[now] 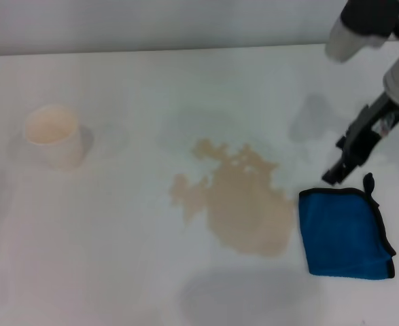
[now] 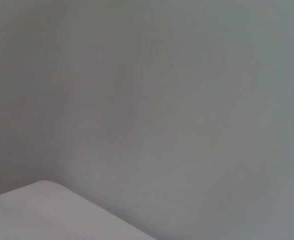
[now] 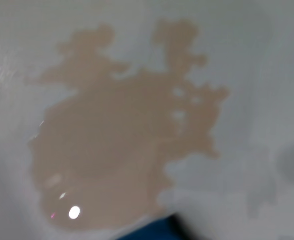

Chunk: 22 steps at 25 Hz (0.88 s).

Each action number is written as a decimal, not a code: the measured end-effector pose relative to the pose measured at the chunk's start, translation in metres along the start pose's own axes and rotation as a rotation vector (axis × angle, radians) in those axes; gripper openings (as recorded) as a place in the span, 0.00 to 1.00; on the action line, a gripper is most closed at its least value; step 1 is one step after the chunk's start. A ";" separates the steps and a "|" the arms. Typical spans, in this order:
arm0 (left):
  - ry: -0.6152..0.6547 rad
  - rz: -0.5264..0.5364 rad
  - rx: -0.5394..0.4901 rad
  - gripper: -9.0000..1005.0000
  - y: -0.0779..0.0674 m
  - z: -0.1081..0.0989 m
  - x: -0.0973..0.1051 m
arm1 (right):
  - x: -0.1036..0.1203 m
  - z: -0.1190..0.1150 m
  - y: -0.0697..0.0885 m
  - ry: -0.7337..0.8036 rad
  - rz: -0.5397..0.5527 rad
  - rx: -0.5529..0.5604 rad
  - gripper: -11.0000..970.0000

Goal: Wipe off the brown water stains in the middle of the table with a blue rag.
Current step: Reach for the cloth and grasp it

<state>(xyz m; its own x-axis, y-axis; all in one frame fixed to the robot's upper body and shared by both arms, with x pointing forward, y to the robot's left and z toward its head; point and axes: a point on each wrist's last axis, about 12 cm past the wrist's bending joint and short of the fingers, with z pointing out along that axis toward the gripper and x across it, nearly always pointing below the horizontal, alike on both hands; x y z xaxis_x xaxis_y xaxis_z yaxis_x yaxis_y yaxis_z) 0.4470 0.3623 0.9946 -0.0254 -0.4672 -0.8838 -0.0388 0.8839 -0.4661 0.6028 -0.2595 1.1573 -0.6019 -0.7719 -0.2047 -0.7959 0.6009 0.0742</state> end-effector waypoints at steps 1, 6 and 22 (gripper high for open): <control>0.004 0.012 0.000 0.86 -0.001 0.003 0.000 | 0.002 0.002 0.005 0.015 -0.001 -0.005 0.87; 0.022 0.022 0.012 0.86 -0.006 0.017 0.000 | 0.014 0.008 0.019 0.047 0.024 -0.034 0.87; 0.044 0.020 0.024 0.86 -0.013 0.028 0.003 | 0.015 0.032 0.046 0.161 -0.010 -0.032 0.87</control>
<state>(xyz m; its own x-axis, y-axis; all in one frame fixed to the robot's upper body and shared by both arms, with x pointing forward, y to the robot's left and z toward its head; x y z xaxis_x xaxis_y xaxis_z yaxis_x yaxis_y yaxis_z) 0.4750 0.3499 0.9970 -0.0702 -0.4492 -0.8907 -0.0143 0.8932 -0.4494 0.5592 -0.2368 1.1267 -0.5943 -0.8028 -0.0471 -0.8023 0.5878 0.1041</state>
